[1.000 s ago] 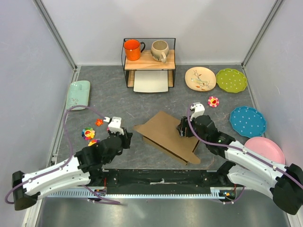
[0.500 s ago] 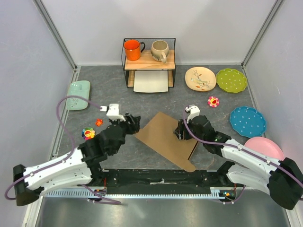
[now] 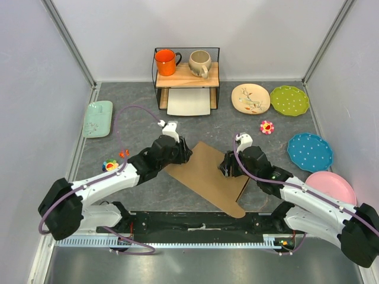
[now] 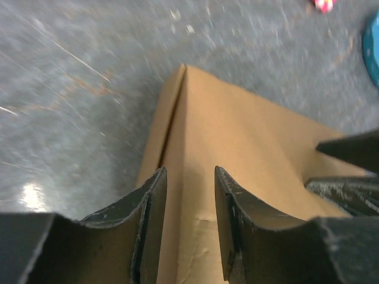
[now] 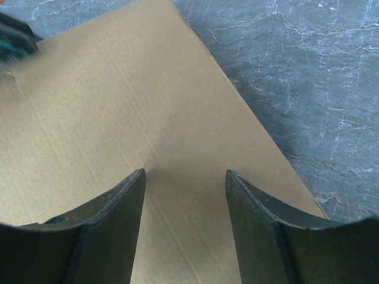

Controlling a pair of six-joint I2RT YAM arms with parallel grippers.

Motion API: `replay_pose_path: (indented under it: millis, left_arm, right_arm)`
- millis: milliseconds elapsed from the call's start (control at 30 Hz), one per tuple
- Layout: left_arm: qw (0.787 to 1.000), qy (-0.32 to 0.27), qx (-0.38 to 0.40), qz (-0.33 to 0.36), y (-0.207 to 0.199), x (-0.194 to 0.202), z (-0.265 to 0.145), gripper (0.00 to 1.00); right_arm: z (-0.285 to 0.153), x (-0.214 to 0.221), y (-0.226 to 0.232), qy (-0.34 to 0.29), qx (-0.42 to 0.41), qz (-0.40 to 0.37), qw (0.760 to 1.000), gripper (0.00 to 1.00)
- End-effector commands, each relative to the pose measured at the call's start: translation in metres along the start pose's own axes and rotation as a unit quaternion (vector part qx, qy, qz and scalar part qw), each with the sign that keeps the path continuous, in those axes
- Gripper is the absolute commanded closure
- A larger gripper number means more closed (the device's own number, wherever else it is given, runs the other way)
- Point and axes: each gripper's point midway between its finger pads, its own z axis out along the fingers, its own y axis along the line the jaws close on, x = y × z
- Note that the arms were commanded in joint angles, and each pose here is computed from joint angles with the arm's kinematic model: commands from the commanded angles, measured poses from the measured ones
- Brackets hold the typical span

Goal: Fold the paper box

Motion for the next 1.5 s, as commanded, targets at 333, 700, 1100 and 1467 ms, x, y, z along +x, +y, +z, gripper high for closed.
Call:
replay_pose_path:
  millis: [333, 700, 1100, 1467]
  left_arm:
    - [0.992, 0.114, 0.041, -0.027, 0.007, 0.082, 0.000, 0.59]
    - [0.995, 0.042, -0.036, -0.085, 0.049, 0.079, -0.016, 0.54]
    - [0.990, 0.036, -0.069, -0.118, 0.077, 0.102, -0.029, 0.54]
    - [0.990, 0.022, -0.058, -0.129, 0.074, 0.103, -0.014, 0.54]
  right_arm:
    - [-0.037, -0.063, 0.009, -0.081, 0.025, 0.042, 0.995, 0.35]
    - [-0.078, -0.016, -0.045, 0.012, 0.215, 0.166, 0.962, 0.18]
    - [-0.028, 0.075, -0.041, 0.108, 0.155, 0.202, 0.961, 0.22]
    - [0.010, 0.066, -0.064, 0.056, 0.184, 0.208, 0.959, 0.54]
